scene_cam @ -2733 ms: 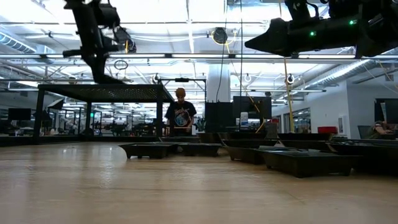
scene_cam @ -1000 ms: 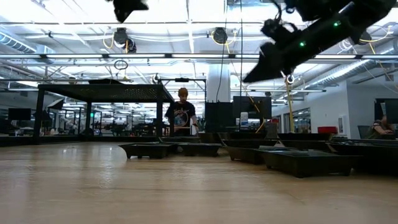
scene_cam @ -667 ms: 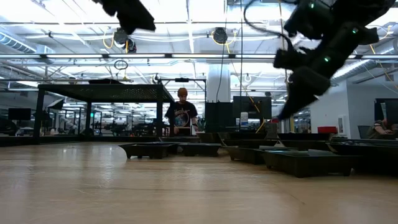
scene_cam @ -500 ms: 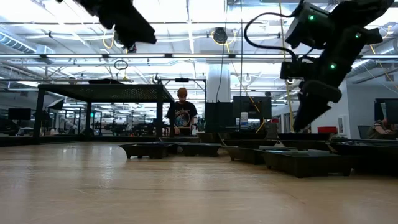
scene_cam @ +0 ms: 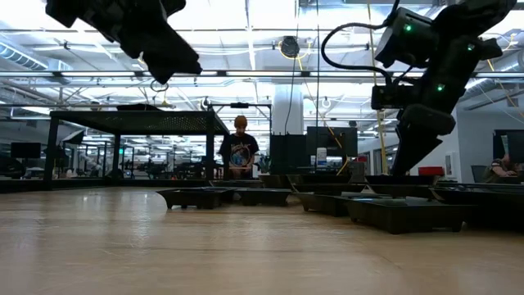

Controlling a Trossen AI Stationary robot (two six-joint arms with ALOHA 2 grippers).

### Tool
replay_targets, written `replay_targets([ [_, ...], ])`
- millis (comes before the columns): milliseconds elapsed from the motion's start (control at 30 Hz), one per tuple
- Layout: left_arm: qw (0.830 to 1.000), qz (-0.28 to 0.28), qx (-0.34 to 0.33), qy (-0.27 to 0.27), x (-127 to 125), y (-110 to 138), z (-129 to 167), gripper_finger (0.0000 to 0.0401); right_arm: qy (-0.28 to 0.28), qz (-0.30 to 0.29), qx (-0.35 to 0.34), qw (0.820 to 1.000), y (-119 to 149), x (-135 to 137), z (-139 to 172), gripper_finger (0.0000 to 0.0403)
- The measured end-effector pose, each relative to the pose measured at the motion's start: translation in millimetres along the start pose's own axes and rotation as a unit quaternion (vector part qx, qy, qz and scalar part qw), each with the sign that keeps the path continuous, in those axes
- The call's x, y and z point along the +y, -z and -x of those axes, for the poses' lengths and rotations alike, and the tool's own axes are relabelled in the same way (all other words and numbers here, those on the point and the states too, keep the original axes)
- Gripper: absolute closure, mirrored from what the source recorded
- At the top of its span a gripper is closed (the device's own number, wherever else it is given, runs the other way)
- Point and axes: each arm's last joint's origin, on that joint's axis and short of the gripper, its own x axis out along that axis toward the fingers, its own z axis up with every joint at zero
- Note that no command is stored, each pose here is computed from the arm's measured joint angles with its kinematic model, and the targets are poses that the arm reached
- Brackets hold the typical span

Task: Pick & Place Mini shaped plates
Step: Stack the distorted square plate on top of the distorted square plate on the shelf

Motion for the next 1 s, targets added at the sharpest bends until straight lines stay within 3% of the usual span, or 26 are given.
replay_targets([
  [600, 1.0, -0.002, 0.018, -0.006, 3, 8, -16, 0.0265, 0.003, 0.0, 0.008, 1.0, 19, -4, -12, 0.0209],
  [1000, 1.0, -0.002, 0.019, -0.006, 3, 9, -16, 0.0265, -0.004, 0.003, -0.013, 1.0, 15, -2, -12, 0.0291],
])
